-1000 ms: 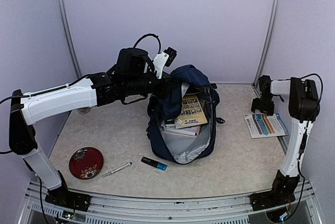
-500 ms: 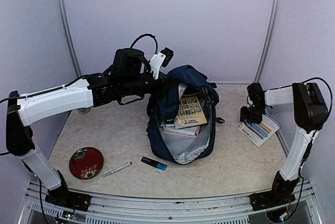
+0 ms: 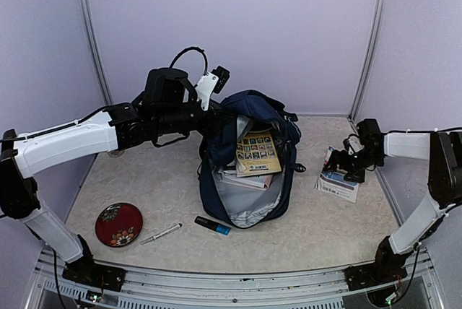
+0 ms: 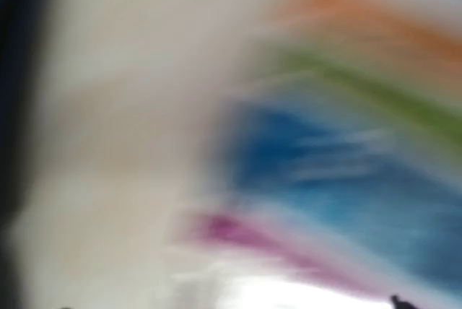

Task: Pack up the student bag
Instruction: Move the book to the center of the board.

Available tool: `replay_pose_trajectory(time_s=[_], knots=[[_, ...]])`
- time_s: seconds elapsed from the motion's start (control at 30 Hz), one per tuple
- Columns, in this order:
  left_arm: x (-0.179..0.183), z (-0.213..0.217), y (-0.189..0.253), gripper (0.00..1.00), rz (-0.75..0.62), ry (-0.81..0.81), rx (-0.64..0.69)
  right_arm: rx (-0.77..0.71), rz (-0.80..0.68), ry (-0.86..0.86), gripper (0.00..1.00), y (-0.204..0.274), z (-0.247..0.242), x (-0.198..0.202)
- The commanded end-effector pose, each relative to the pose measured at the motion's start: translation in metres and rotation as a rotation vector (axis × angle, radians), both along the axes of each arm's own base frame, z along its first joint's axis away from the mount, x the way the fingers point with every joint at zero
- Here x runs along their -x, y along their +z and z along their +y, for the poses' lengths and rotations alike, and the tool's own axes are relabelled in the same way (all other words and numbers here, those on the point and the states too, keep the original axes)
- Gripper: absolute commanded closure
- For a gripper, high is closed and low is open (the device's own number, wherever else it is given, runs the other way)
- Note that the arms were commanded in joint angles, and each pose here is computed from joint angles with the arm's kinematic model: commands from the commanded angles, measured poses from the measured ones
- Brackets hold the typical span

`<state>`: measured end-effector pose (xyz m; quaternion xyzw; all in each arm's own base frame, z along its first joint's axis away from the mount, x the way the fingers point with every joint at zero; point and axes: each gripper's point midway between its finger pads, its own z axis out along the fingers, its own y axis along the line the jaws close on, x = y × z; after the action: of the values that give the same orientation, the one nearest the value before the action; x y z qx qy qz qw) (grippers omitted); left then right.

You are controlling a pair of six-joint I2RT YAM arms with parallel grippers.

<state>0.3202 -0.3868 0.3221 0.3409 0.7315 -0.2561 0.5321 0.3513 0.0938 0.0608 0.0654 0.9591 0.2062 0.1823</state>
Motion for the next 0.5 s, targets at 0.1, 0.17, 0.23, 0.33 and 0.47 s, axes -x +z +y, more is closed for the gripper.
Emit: replay_pose_trajectory(time_s=[0.1, 0.17, 0.23, 0.33, 0.47], knots=[[-0.022, 0.03, -0.011, 1.0, -0.018, 0.139, -0.048, 0.261, 0.037, -0.409, 0.01, -0.013, -0.137, 0.017], [-0.021, 0.03, -0.019, 1.0, -0.005, 0.136, -0.065, 0.275, 0.042, -0.402, 0.0, -0.017, -0.146, 0.012], [-0.018, 0.029, -0.025, 1.0, 0.012, 0.105, -0.07, 0.196, 0.06, -0.317, 0.01, -0.027, -0.131, 0.002], [-0.036, 0.053, -0.038, 1.0, 0.065, 0.177, -0.049, 0.05, 0.117, -0.206, 0.11, -0.046, -0.101, -0.006], [-0.072, 0.113, -0.048, 1.0, 0.122, 0.38, -0.033, 0.07, 0.155, -0.065, 0.15, -0.062, -0.057, -0.008]])
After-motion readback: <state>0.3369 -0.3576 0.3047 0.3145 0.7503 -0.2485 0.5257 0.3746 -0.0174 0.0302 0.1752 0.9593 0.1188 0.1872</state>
